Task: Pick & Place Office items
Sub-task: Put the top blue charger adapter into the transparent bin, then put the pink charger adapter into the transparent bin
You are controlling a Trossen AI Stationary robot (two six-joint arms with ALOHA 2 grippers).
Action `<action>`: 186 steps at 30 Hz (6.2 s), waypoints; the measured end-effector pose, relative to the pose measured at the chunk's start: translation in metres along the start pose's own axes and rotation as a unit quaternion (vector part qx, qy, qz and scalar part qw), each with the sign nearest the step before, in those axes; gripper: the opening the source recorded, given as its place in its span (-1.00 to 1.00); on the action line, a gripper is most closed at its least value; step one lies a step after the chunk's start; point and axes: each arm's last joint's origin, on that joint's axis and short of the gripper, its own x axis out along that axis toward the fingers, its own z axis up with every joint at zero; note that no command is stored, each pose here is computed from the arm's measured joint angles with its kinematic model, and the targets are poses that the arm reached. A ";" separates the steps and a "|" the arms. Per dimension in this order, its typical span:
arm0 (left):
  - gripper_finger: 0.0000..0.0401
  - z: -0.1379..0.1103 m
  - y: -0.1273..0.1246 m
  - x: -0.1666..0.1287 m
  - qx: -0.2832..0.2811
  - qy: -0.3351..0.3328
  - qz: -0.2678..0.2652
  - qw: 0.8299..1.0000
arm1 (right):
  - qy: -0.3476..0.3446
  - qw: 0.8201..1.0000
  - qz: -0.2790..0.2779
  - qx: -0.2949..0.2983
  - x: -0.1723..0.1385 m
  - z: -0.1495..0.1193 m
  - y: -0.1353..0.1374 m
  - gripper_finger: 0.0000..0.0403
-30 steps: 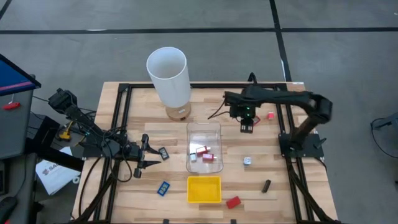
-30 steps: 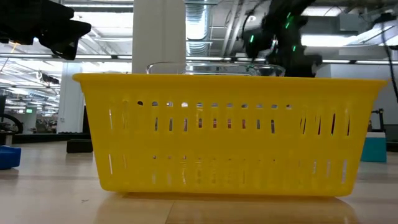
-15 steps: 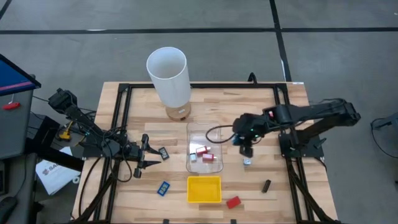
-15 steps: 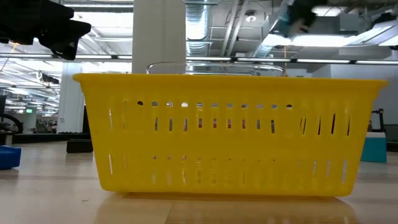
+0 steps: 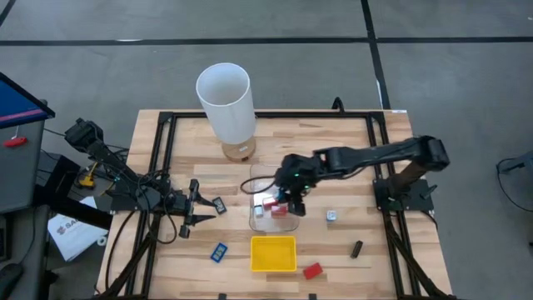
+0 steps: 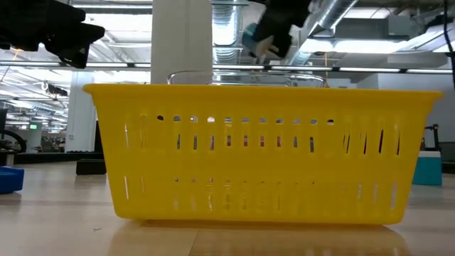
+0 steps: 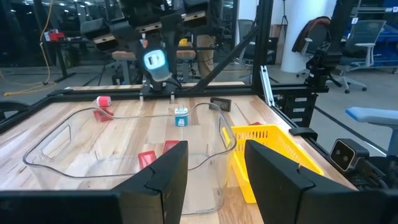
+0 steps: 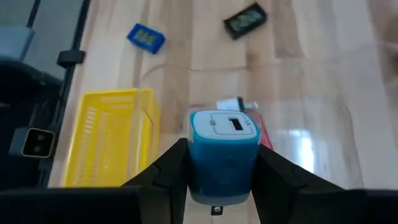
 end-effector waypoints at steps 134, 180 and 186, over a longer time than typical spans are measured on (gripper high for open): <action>-0.23 -0.022 0.008 -0.009 -0.025 0.014 0.021 0.999 | 0.150 0.711 -0.370 0.580 -0.142 -0.171 -0.156 0.16; -0.23 -0.023 0.007 -0.009 -0.035 0.021 0.005 0.999 | 0.212 0.674 -0.338 0.622 -0.071 -0.263 -0.212 -0.04; -0.23 -0.023 0.007 -0.009 -0.035 0.021 0.005 0.999 | 0.200 0.681 -0.335 0.620 -0.075 -0.267 -0.218 -0.24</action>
